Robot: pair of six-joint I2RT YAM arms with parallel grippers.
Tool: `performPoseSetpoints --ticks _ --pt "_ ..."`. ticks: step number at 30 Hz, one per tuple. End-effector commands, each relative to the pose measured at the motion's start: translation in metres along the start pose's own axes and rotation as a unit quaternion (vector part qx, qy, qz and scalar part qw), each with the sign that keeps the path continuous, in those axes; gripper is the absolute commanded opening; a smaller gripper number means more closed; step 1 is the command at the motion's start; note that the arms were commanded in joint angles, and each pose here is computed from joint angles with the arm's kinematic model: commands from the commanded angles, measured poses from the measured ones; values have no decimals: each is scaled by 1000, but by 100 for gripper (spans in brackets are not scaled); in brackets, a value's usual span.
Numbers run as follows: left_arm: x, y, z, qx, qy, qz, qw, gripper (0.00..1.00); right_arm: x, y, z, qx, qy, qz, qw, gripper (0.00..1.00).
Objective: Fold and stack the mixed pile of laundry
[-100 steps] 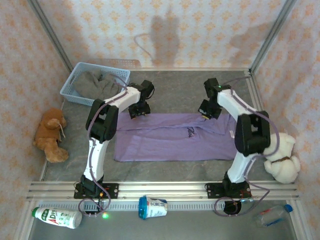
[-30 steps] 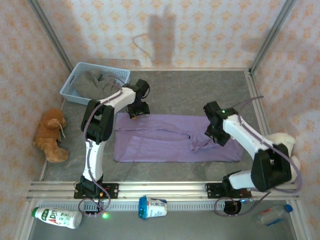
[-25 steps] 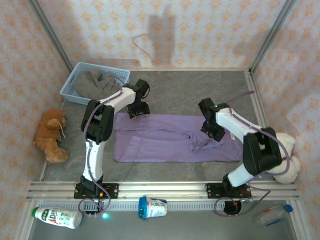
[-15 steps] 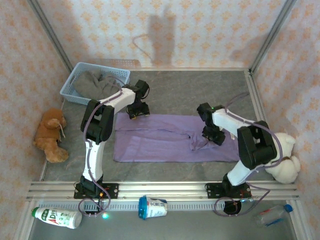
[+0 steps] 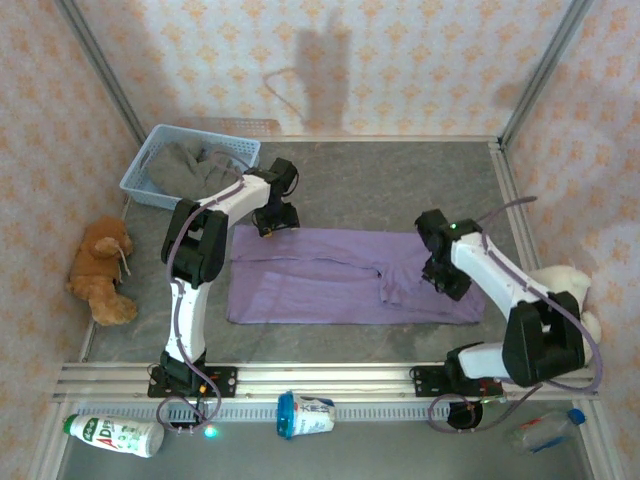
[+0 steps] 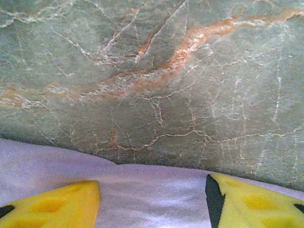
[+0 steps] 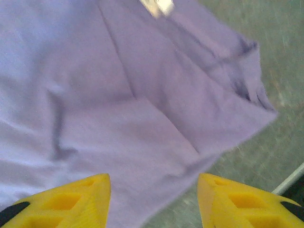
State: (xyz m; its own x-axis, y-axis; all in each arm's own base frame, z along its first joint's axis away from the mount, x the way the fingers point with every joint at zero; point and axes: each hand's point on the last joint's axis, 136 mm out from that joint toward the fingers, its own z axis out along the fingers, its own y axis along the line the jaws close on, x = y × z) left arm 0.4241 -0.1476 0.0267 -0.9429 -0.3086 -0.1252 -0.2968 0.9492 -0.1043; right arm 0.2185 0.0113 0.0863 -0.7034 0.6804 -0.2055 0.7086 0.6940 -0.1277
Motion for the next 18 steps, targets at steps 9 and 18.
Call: performPoseSetpoints --ticks 9,18 --pt "5 26 -20 -32 2 29 999 62 -125 63 -1 -105 -54 32 992 51" --pt "13 51 14 -67 22 0 998 62 -157 91 36 -158 -18 52 986 52"
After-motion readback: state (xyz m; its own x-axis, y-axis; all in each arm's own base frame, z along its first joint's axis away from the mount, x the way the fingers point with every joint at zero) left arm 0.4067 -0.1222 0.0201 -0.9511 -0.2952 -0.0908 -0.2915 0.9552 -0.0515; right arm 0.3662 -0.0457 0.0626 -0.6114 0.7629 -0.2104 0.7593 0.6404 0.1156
